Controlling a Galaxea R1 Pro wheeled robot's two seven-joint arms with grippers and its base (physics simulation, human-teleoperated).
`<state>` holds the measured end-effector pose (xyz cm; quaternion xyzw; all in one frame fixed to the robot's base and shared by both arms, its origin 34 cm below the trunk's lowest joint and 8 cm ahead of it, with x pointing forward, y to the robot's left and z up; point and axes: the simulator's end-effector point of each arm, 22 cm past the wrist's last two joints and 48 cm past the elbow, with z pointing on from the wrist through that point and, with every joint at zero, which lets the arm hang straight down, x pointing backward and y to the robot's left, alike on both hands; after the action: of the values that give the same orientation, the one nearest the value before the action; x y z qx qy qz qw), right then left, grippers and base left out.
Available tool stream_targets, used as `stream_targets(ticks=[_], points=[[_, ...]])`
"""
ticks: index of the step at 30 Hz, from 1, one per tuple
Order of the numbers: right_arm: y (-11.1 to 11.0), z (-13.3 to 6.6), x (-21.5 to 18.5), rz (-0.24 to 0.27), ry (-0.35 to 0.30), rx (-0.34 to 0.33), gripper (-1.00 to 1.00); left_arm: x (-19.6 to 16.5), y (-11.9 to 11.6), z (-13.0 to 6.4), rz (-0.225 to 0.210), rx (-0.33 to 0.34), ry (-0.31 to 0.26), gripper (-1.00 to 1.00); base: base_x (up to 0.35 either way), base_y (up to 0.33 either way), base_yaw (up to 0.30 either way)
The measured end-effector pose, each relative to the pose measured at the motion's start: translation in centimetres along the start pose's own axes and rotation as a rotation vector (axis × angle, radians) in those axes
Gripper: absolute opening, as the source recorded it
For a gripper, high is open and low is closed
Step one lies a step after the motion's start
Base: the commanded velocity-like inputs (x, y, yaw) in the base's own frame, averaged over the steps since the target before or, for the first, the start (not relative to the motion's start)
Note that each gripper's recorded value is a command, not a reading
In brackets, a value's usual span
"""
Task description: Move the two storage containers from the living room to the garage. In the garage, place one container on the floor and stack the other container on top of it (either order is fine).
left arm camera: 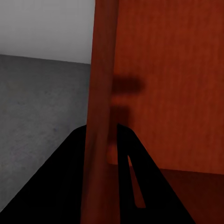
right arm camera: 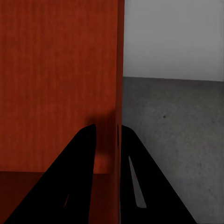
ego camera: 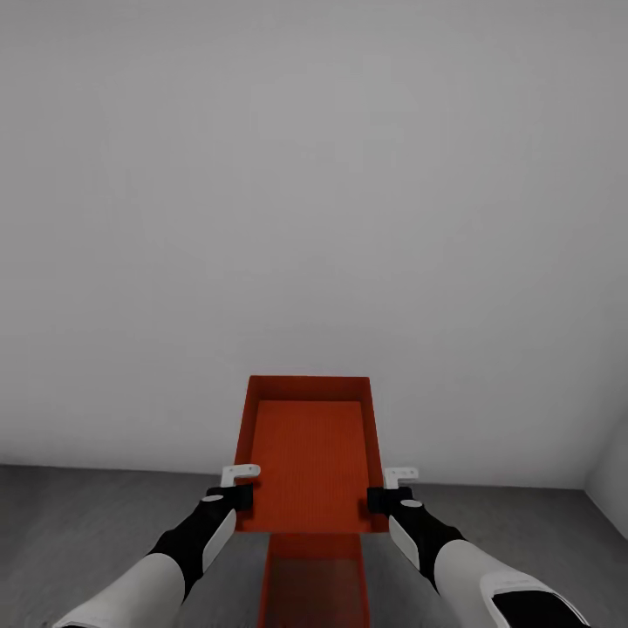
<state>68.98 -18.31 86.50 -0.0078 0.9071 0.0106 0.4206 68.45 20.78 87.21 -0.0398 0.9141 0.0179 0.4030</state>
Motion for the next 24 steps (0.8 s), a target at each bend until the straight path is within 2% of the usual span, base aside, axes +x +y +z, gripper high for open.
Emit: stream_targets(ticks=[24], points=[[0.0, 1.0, 2.2, 0.001, 0.042, 0.000, -1.00, 2.1, 0.1, 1.1, 0.002, -0.002, 0.041, -1.00, 0.000, 0.000, 0.000]])
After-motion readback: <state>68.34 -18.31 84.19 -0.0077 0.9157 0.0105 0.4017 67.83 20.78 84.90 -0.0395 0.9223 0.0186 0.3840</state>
